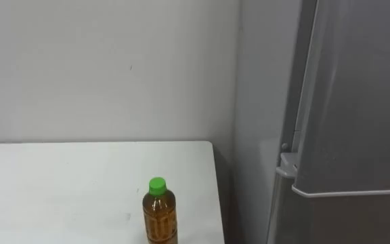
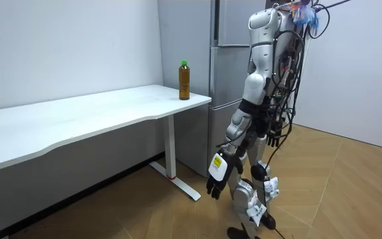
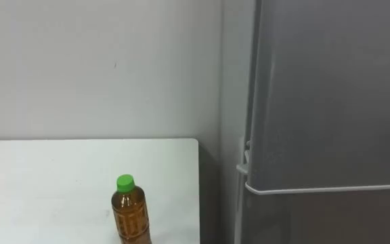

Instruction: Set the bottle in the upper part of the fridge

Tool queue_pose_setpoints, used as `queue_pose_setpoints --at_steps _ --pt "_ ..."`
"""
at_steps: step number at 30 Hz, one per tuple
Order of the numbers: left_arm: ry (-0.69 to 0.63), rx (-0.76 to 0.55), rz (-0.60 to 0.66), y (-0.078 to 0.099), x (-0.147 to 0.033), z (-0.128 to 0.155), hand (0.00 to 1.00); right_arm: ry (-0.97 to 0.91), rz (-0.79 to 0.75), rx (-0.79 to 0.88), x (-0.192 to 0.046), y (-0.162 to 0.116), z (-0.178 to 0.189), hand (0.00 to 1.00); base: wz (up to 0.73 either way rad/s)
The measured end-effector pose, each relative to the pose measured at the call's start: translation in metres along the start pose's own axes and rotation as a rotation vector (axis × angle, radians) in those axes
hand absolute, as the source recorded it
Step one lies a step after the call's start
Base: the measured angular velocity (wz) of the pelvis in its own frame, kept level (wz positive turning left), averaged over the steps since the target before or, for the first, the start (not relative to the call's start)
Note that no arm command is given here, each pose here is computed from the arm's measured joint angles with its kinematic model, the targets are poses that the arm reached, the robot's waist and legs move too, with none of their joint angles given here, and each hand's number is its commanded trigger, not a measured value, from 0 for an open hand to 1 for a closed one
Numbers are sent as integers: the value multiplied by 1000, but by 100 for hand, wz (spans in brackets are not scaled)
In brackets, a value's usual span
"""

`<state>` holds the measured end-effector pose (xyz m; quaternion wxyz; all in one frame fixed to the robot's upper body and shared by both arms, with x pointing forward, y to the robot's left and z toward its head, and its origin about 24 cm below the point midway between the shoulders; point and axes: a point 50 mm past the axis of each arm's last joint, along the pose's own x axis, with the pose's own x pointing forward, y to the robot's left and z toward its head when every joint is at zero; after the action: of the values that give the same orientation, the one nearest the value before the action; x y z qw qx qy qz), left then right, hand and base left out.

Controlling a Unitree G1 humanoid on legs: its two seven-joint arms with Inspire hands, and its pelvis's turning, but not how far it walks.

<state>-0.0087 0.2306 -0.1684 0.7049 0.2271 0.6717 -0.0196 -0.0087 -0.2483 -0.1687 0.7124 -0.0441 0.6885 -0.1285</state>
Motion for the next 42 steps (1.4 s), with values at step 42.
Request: queue_pose_setpoints --at_steps 42 --pt "-425 -754 505 110 -29 71 0 -102 32 121 -1 -13 17 0 1"
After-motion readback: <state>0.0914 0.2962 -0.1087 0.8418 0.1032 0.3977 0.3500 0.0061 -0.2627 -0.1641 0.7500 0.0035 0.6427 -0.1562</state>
